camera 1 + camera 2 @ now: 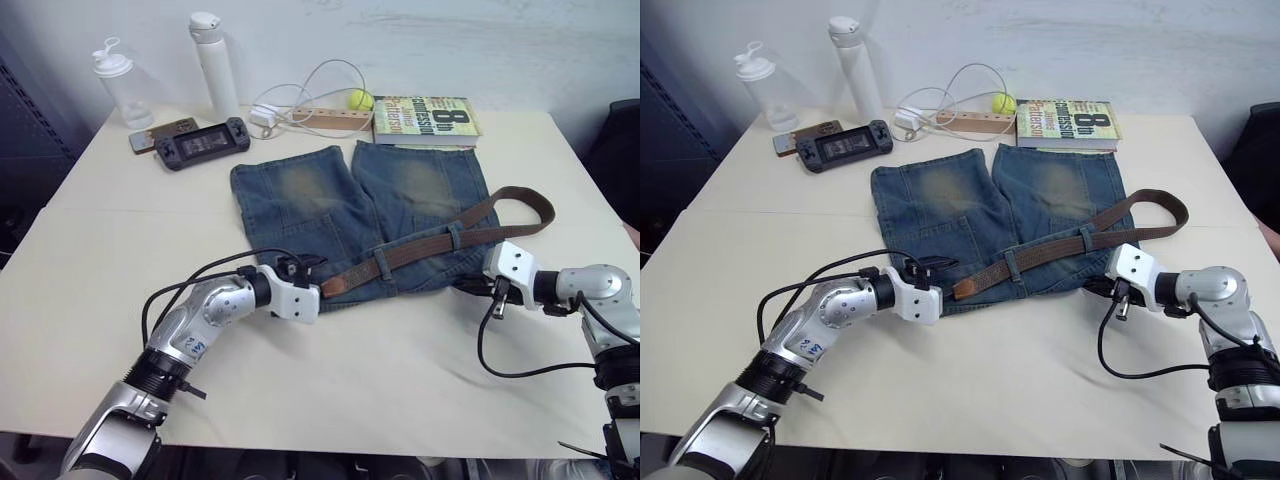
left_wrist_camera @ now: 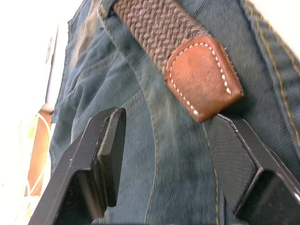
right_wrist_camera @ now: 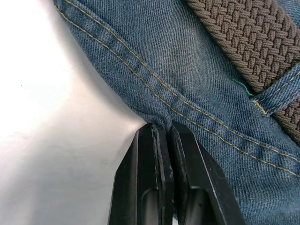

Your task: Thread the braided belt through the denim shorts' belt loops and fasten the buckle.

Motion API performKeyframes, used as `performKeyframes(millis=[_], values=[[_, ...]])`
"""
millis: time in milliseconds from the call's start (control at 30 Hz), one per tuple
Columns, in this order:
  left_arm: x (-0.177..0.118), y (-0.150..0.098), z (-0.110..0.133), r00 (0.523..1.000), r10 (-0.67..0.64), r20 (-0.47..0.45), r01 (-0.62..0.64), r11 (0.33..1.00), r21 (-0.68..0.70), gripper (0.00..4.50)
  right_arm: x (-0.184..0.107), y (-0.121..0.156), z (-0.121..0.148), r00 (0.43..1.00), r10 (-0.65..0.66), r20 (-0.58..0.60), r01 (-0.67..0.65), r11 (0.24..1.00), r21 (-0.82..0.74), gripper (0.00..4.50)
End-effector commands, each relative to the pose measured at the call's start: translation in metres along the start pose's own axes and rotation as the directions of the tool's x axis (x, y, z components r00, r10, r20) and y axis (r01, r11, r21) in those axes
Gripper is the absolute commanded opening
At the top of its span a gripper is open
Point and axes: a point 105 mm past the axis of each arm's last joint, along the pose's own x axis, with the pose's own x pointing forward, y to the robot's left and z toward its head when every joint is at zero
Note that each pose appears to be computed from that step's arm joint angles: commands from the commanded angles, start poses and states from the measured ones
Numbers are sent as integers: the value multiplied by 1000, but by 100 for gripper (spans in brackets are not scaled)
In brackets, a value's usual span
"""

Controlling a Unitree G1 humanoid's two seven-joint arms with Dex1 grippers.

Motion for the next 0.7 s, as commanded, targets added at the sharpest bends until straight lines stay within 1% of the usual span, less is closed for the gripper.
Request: performKeyframes(millis=[33, 200, 233, 267, 333, 367, 400, 433, 567, 700], values=[[3, 2, 8, 999, 12, 35, -13, 1000, 10, 295, 3, 10, -12, 999, 27, -25, -26, 998, 48, 0], [6, 2, 14, 998, 20, 59, -20, 1000, 7, 295, 2, 11, -13, 999, 31, -32, -29, 998, 51, 0], [5, 2, 14, 998, 20, 61, -20, 1000, 7, 241, 2, 11, -13, 999, 31, -33, -30, 998, 52, 0], [5, 2, 14, 998, 20, 63, -21, 1000, 12, 214, 2, 11, -13, 999, 32, -33, -30, 998, 53, 0], [2, 5, 14, 997, 40, 67, -41, 999, 17, 125, 2, 12, -13, 999, 33, -34, -31, 998, 55, 0], [0, 8, 14, 996, 54, 68, -56, 998, 16, 88, 2, 12, -13, 999, 34, -35, -32, 998, 55, 0], [-2, 10, 14, 995, 70, 67, -72, 997, 23, 39, 3, 12, -14, 999, 36, -35, -34, 998, 55, 0], [-4, 11, 14, 995, 79, 66, -81, 996, 30, 4, 4, 12, -14, 999, 38, -35, -36, 998, 54, 0], [-18, 12, 11, 996, 82, 43, -84, 995, 49, 1, 8, 12, -12, 998, 47, -28, -46, 998, 51, 0], [-40, 22, 9, 994, 108, -4, -107, 992, 64, 1, 11, 13, -12, 998, 61, -29, -60, 997, 50, 0]])
